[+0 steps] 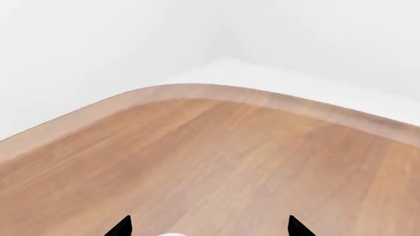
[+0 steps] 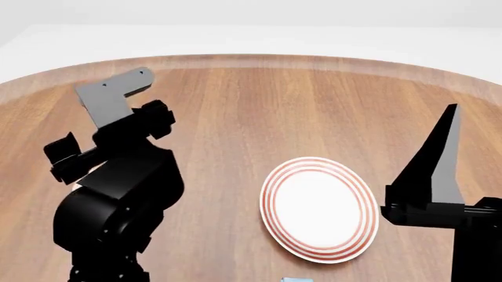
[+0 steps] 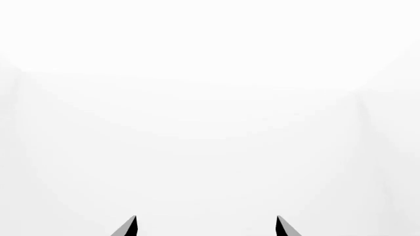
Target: Pick up the white mug and put it on the plate, and put the chocolate pudding to the right of the plate.
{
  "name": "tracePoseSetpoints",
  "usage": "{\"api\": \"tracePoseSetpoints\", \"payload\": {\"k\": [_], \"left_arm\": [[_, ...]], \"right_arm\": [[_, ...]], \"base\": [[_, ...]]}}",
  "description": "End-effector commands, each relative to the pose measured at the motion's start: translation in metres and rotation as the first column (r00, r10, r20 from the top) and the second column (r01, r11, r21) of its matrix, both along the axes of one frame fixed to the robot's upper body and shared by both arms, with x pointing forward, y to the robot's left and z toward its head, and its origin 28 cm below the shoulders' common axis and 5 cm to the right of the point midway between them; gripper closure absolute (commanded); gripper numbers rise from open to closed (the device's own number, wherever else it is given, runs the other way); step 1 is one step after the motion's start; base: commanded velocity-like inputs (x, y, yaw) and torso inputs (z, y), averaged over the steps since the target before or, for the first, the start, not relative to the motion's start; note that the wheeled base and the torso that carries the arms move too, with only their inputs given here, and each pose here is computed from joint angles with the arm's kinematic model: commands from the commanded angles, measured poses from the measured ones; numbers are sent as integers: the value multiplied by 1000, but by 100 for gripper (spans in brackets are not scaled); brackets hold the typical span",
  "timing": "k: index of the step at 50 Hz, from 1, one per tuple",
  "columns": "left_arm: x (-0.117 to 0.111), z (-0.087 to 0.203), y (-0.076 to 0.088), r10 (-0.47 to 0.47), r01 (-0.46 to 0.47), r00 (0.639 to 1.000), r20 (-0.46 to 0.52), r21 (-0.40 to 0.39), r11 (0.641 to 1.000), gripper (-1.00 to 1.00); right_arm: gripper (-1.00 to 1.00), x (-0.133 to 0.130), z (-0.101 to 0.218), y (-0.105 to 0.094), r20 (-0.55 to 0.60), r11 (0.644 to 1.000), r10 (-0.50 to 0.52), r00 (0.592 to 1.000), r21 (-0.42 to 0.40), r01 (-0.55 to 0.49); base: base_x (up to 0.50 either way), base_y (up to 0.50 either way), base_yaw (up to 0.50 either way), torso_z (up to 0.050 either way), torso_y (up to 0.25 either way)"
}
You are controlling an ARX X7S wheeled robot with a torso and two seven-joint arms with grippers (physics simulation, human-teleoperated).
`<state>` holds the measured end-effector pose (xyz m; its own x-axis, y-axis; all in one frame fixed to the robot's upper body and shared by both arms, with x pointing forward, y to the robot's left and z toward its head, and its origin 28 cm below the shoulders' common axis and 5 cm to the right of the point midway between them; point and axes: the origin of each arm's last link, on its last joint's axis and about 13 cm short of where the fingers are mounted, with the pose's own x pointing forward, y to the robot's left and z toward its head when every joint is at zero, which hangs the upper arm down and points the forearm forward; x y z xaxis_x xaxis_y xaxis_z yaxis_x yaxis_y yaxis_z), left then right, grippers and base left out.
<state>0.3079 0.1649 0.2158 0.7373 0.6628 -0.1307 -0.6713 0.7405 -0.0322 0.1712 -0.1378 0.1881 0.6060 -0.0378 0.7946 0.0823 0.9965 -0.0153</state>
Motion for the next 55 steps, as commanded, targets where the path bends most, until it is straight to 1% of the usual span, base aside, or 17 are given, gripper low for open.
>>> {"api": "tracePoseSetpoints", "payload": {"k": [1,5,8,10,11,15,17,18,21,26,28,33,41,49,50,51,55], "left_arm": [[10,-7,-3,107,-111,993,-47,-84,990,-100],[13,-15,-1,154,-159,986,-58,-103,982,-100],[15,-18,-1,162,-169,984,-69,-110,980,-100],[15,-19,-1,174,-180,983,-65,-105,978,-100],[16,-20,-2,182,-186,982,-56,-82,979,-100],[18,-25,-4,165,-172,983,-79,-88,981,-100],[19,-27,-3,138,-149,985,-99,-120,981,-100],[19,-29,-2,131,-148,986,-107,-162,976,-100],[20,-33,0,163,-181,980,-116,-170,969,-100],[21,-40,0,178,-200,975,-130,-179,963,-100],[22,-46,-1,171,-199,973,-154,-186,962,-100],[21,-55,-1,187,-217,966,-180,-170,961,-100],[21,-67,1,207,-245,955,-211,-172,954,-100],[22,-76,-2,194,-237,952,-235,-170,957,-100],[21,-77,-2,186,-235,952,-243,-194,952,-100],[22,-78,-2,185,-238,949,-255,-196,951,-100],[23,-82,-3,175,-224,954,-244,-189,956,-100]], "right_arm": [[-100,-1,0,-2,10,1000,-16,1000,-8,16],[-100,-2,1,-2,11,1000,-17,1000,-8,17],[-100,-2,1,-1,10,1000,-16,1000,-9,17],[-100,-2,1,-1,10,1000,-16,1000,-9,16],[-100,-2,2,-1,10,1000,-15,1000,-9,15],[-100,-2,1,-1,8,1000,-15,1000,-10,15],[-100,-3,2,-1,8,1000,-14,1000,-10,14],[-100,-3,2,-1,7,1000,-15,1000,-8,15],[-100,-2,1,-1,7,1000,-13,1000,-4,13],[-100,-2,0,0,5,1000,-10,1000,-4,10],[-100,-2,0,-1,6,1000,-10,1000,-2,10],[-100,-2,0,-1,3,1000,-10,1000,-4,10],[-100,-1,-1,-1,0,1000,-8,1000,-3,8],[-100,-1,-1,0,-2,1000,-7,1000,-3,7],[-100,-1,-1,0,-3,1000,-8,1000,-3,8],[-100,-1,-1,0,-3,1000,-8,1000,-2,8],[-100,0,-2,0,-6,1000,-7,1000,-1,7]], "base": [[0,0,0,0,0],[0,0,0,0,0],[0,0,0,0,0],[0,0,0,0,0],[0,0,0,0,0],[0,0,0,0,0],[0,0,0,0,0],[0,0,0,0,0],[0,0,0,0,0],[0,0,0,0,0],[0,0,0,0,0],[0,0,0,0,0],[0,0,0,0,0],[0,0,0,0,0],[0,0,0,0,0],[0,0,0,0,0],[0,0,0,0,0]]}}
